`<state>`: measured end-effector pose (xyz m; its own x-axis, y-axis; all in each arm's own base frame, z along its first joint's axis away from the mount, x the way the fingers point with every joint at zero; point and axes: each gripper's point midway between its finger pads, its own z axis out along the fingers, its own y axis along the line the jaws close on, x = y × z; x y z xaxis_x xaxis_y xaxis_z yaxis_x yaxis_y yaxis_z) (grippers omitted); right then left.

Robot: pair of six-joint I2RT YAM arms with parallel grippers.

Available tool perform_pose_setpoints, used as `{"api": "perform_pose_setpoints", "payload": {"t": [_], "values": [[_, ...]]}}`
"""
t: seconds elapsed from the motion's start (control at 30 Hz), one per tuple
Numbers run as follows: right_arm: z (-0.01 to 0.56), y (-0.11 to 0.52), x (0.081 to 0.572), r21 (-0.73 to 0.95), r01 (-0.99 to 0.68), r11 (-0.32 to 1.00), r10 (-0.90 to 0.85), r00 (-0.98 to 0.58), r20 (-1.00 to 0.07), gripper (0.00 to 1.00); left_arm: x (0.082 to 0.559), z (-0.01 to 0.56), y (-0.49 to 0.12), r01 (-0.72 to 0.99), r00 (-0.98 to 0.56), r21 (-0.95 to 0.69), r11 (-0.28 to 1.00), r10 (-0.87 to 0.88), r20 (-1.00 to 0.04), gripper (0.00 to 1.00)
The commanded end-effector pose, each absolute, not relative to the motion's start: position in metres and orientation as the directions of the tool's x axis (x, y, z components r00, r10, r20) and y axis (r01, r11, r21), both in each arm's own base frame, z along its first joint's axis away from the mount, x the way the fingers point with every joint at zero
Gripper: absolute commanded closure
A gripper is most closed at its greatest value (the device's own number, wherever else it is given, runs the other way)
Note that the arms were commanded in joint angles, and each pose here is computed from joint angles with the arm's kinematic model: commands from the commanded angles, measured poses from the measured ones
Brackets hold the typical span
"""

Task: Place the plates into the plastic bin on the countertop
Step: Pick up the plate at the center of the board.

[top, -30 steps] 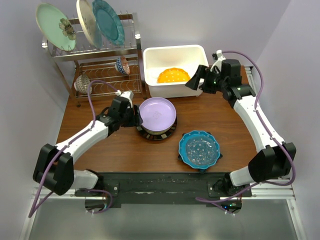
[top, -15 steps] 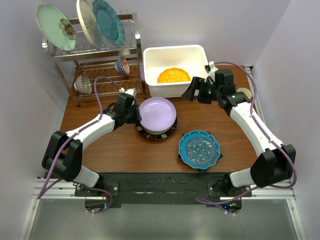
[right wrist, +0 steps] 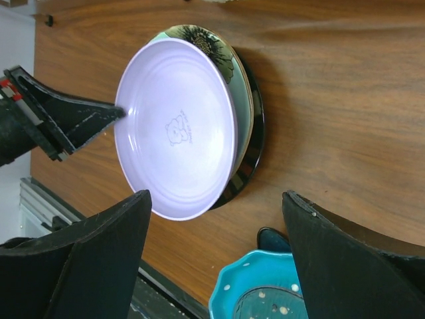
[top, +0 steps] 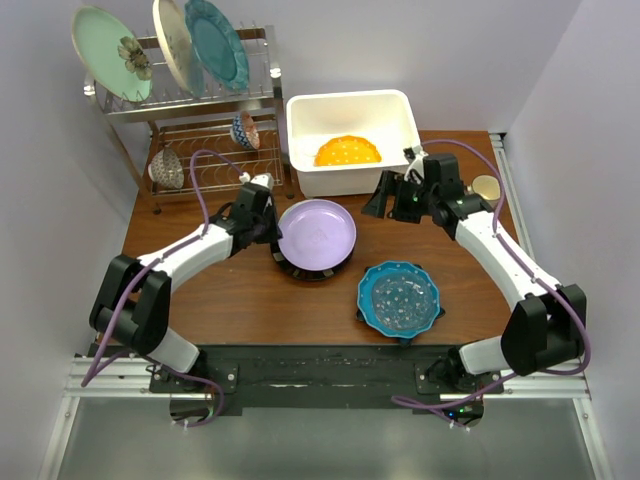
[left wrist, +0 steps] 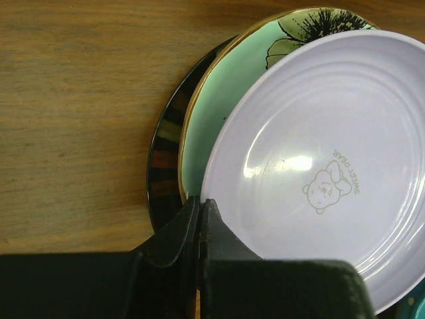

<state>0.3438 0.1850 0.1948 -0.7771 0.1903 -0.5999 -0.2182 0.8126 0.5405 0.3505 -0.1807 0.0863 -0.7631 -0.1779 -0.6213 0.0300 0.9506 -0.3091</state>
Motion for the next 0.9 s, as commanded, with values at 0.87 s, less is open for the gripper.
{"api": "perform_pose_setpoints", "payload": {"t": [0.87], "values": [[0.151, 0.224, 0.33, 0.677, -0.274, 0.683, 0.175, -0.838, -0.517, 0.25, 0.348, 0.152, -0.182, 0.094, -0.68, -0.48, 0.872, -0.296, -0.671, 1.0]]}}
